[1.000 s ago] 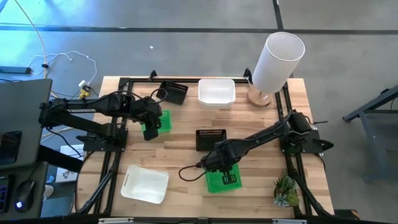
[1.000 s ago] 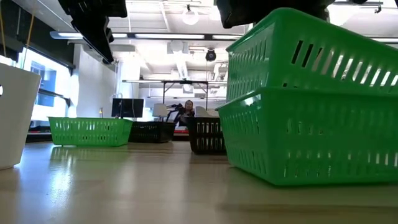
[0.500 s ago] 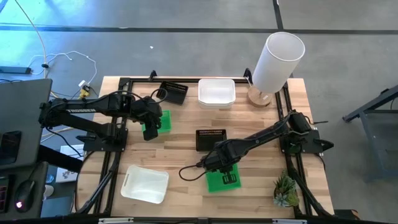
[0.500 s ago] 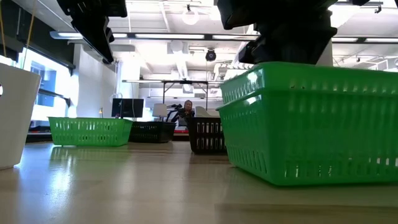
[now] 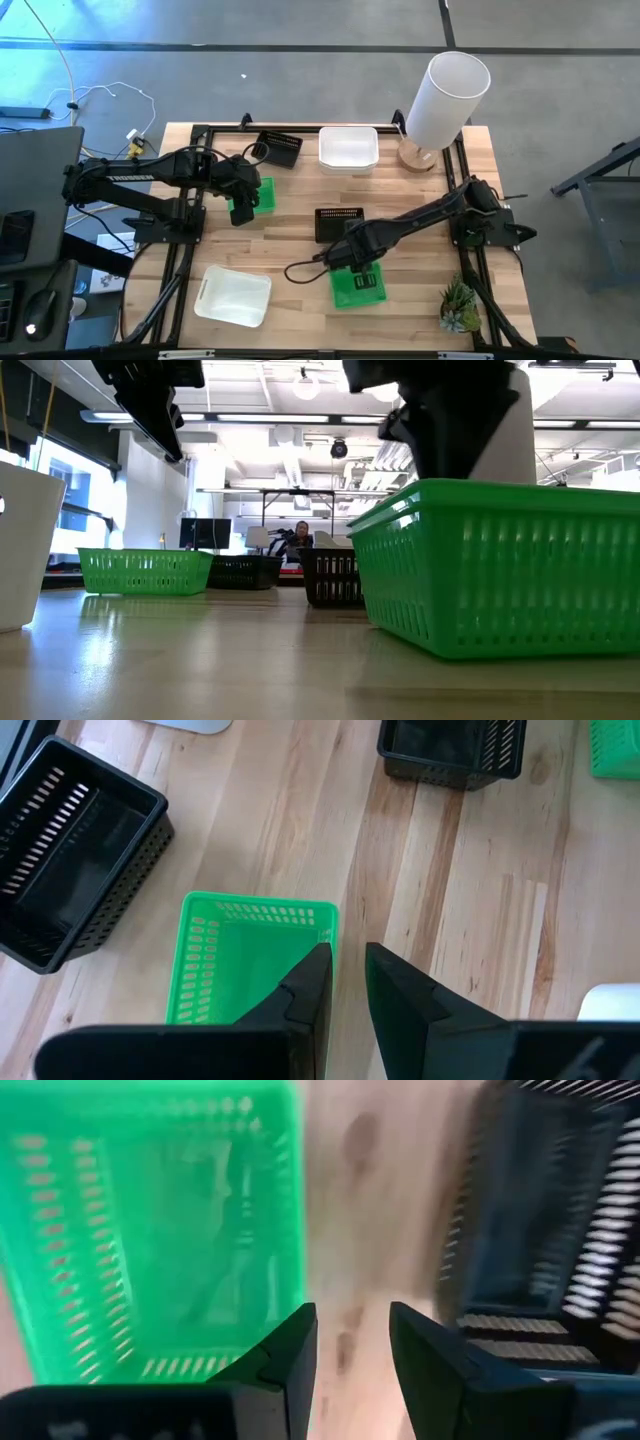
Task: Stack baskets on shelf by color
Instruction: Stack the bottom white bin on the stacked white bins
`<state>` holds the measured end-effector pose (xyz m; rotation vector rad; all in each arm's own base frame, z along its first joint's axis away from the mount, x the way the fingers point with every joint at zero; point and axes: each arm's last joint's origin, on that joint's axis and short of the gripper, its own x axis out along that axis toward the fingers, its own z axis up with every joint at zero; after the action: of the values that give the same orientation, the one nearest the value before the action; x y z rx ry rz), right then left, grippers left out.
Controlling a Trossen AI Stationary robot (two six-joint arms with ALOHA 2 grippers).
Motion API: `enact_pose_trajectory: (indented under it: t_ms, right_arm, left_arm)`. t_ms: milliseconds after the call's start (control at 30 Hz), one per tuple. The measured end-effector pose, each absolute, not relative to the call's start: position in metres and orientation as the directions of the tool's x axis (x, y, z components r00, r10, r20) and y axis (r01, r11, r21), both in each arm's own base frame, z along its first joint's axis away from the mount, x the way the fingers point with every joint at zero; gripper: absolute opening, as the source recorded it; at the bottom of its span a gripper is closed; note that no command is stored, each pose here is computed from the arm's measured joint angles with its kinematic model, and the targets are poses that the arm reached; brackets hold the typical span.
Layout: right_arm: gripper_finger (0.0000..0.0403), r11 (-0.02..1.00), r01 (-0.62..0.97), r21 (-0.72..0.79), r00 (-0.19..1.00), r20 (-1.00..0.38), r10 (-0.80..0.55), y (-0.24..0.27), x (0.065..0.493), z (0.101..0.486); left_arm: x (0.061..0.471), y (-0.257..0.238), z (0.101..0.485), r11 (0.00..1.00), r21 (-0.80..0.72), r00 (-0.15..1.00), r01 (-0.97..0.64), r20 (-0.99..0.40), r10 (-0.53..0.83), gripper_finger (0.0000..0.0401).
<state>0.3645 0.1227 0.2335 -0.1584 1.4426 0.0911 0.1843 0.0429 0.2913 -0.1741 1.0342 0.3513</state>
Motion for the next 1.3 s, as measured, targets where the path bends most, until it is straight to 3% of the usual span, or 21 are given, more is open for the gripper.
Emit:
enact_pose_trajectory:
  t_ms: [567,1067,1300]
  right_arm:
    - [0.0113,0.995,-0.025,-0.096,0.213,-0.973,-0.088,0.076,0.385,0.242]
    - [0.0113,0.997,-0.005,-0.08,0.201,-0.977,-0.077,0.06,0.388,0.235]
    - [0.0113,0.988,-0.015,-0.154,0.194,-0.97,-0.148,0.052,0.388,0.235]
  left_arm:
    - [0.184,0.043,0.291,0.961,0.084,0.455,-0.264,-0.867,0.201,0.0057]
    - [0.182,0.047,0.291,0.932,0.177,0.42,-0.318,-0.855,0.306,0.0169]
    - [0.177,0.04,0.287,0.961,0.04,0.396,-0.274,-0.906,0.151,0.0178]
